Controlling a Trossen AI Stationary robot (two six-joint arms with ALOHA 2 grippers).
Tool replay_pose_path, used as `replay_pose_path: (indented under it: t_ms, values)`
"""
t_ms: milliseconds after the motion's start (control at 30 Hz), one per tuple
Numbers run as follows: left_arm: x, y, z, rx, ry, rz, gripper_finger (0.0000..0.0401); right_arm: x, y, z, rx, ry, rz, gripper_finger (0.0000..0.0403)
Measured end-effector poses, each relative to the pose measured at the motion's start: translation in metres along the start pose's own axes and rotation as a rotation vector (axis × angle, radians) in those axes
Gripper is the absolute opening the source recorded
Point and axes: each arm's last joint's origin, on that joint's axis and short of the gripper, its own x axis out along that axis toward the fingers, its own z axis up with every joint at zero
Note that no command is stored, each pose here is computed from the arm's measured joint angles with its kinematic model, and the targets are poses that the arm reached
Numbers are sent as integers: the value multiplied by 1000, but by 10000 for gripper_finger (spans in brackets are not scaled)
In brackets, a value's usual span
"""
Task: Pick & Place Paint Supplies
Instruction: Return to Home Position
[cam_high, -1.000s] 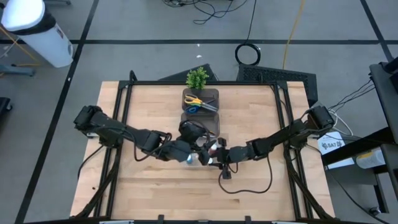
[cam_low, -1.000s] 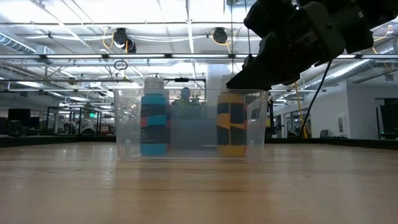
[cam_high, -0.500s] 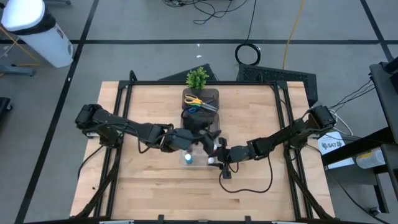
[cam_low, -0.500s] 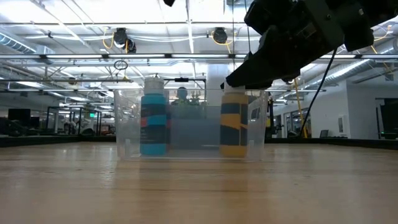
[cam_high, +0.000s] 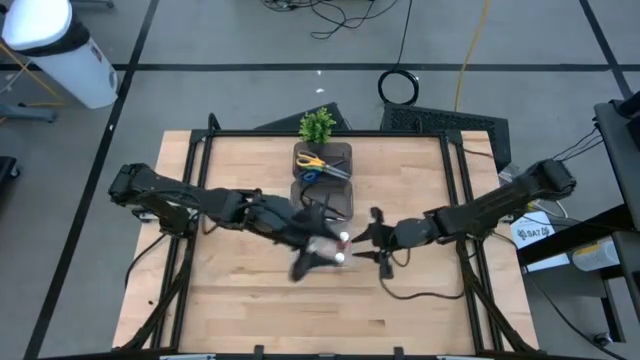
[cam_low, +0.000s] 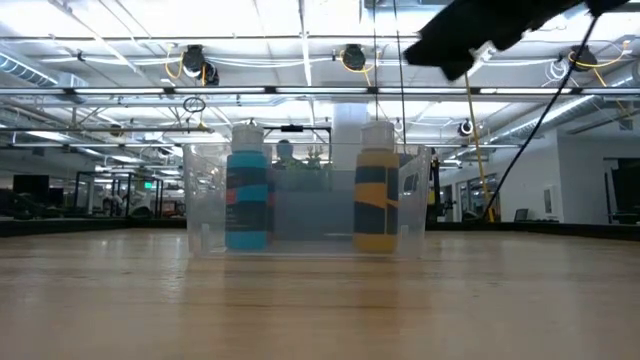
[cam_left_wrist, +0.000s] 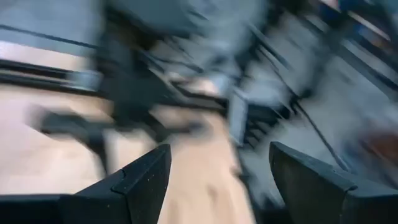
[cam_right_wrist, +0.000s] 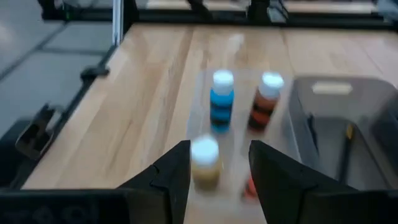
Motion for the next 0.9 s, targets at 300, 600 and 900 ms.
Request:
replay_pose_path:
  t_ms: [300, 600, 900]
  values:
    - [-33, -17, -15, 115, 266, -192, 283, -72, -11, 5, -25, 117, -13, 152]
    - [-47, 7, -56, 277, 90, -286, 283, -109, -18, 5, 70, 103, -18, 149]
    - [-152, 65, -130, 155, -234, -225, 283, -138, -28, -18, 76, 3, -36, 149]
